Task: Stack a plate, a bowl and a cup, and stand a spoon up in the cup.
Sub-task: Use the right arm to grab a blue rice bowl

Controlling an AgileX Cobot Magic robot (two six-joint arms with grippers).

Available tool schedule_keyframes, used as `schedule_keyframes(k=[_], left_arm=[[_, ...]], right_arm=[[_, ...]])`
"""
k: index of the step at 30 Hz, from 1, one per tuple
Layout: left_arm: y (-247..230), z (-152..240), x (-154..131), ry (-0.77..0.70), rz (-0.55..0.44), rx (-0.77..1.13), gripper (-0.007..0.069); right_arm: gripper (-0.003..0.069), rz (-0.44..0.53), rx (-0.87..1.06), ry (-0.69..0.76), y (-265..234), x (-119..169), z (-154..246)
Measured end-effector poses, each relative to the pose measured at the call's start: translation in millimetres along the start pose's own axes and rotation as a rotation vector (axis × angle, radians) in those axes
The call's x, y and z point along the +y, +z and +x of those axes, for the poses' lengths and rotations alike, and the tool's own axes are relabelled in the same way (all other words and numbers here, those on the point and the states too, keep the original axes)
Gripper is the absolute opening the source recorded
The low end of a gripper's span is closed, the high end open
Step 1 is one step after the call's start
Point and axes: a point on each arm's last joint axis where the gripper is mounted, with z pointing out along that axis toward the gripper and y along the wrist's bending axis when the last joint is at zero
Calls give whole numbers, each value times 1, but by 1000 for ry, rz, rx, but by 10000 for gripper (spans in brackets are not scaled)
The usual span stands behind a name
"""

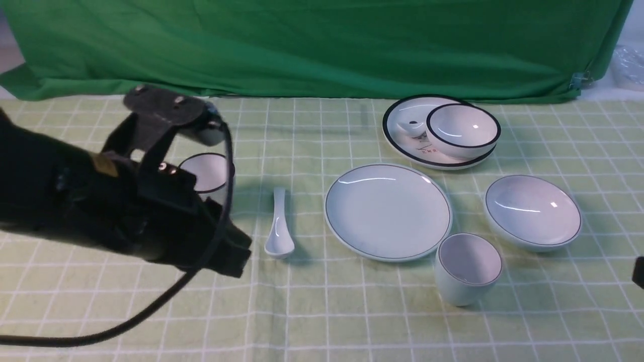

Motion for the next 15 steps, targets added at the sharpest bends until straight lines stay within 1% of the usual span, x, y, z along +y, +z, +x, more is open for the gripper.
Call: schedule_keyframes(k=[1,3,5,6,10,11,13,15], left_arm=[[-1,-5,-10,40,22,-7,21],[-8,-11,-25,97,56,-34,21],[-16,-13,-34,129,73,-64,21],[-25,-14,-39,144,81,-92,21],[-47,-11,-45,173,80,-159,21],[-49,-10,-45,176,78,-166,21],[-64,-7,-47,195,71,-210,21],[-68,-6,-48,201,67,-224,21]], right_arm=[[111,2,147,-52,18,-2,-20],[133,25,294,-108,45,-8,-39],[155,39,391,-150,70,-13,-51],[188,53,455,-188,88,-18,-59],[307,59,607,-258,141,-30,-72],[321,57,621,-266,147,-31,-72],[386,43,692,-296,182,-38,-71],[405,40,715,-302,196,-41,-69]])
